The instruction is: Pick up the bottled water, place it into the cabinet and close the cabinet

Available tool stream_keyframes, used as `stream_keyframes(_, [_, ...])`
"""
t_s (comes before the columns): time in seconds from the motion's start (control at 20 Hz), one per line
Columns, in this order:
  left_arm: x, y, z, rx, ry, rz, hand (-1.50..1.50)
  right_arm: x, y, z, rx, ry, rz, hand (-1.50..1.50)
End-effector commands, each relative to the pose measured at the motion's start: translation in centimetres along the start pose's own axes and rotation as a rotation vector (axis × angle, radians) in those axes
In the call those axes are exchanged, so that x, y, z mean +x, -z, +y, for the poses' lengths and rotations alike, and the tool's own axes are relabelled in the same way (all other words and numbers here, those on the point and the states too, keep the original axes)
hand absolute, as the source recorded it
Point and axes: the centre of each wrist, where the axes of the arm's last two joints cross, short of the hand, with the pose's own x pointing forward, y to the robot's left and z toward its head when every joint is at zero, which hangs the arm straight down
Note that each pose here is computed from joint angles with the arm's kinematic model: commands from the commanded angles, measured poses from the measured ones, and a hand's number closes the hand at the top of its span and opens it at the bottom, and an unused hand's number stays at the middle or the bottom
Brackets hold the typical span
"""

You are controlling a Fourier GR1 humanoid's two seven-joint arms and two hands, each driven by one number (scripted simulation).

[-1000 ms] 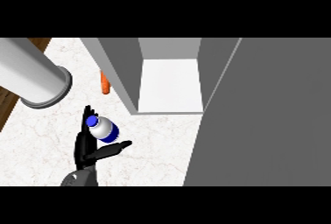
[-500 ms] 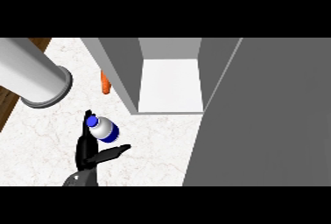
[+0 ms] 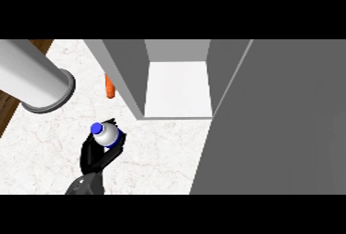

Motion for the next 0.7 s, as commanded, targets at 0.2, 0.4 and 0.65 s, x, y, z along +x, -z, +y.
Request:
stream_keyframes(0.2, [0.3,0.5,-1.0,-0.006,-0.068,-0.029,1.50,3.0,-1.3,-1.7,-0.015,-0.056,-0.042,-1.50])
stream_keyframes(0.4, [0.1,0.4,-0.1,-0.024,-0.143,-0.037,1.50,2.3,-1.3,-0.8,-0.015,-0.051,-0.048,-1.50])
stream_keyframes(0.65, [-0.1,-1.0,-0.1,-0.097,-0.156,-0.030,1.50,2.8,-1.2,-0.9,0.000,-0.054,-0.036,-1.50])
